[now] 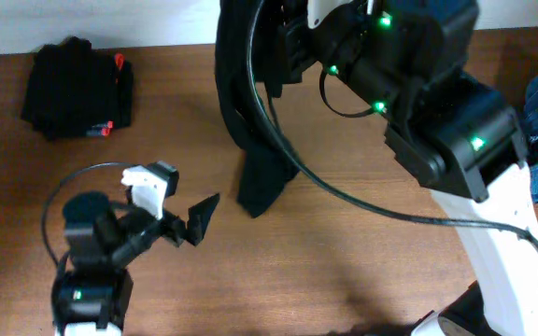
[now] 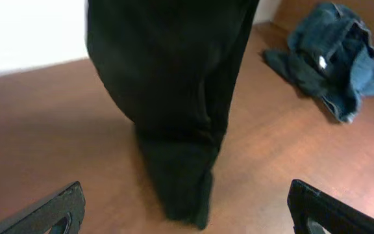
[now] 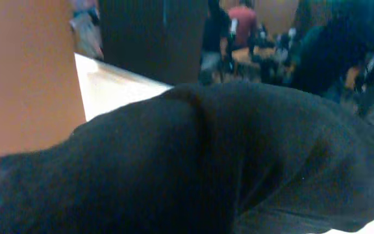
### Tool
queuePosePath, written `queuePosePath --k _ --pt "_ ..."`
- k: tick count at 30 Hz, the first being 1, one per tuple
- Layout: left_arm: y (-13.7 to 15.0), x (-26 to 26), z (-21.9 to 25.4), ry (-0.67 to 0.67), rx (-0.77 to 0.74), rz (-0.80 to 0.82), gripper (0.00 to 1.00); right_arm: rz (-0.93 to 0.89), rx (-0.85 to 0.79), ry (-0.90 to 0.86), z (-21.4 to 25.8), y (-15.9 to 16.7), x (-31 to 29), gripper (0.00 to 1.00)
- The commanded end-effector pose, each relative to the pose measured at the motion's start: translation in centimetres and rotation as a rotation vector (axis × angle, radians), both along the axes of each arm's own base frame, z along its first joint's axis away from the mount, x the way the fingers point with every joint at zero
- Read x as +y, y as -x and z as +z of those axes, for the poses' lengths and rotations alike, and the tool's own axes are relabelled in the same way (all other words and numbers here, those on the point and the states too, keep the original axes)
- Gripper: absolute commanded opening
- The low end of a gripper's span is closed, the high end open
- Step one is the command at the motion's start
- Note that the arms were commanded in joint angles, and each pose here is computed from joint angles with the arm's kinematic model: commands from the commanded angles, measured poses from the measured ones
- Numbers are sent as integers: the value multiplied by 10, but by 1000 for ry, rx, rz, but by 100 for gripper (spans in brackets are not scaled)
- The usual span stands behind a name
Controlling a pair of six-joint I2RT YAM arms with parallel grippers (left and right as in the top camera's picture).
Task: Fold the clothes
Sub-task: 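Grasp the hanging trouser end with the left gripper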
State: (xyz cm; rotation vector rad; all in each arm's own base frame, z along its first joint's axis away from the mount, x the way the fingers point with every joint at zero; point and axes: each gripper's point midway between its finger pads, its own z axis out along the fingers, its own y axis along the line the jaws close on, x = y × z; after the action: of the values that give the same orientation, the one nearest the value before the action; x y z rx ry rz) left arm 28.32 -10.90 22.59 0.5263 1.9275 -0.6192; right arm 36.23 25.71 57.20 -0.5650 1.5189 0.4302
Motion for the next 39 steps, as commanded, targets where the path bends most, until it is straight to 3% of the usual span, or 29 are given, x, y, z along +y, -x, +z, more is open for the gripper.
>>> queuePosePath --k 1,6,12,22,31,39 --pt "-5 -12 -6 31 22 -81 99 56 -135 -115 61 44 -13 4" --pt "-5 -31 -6 97 25 -202 100 82 -154 -152 71 48 -11 4" --pt "-24 -21 -26 -48 75 75 100 103 -193 -213 88 53 -11 4" --pt "-16 -38 -28 -169 29 407 100 109 -223 -262 100 56 -13 4" --pt "-32 -41 -72 -212 125 530 100 115 -250 -308 112 60 -16 4" --pt "-45 -53 -123 -288 198 520 100 115 -274 -322 119 63 -18 4"
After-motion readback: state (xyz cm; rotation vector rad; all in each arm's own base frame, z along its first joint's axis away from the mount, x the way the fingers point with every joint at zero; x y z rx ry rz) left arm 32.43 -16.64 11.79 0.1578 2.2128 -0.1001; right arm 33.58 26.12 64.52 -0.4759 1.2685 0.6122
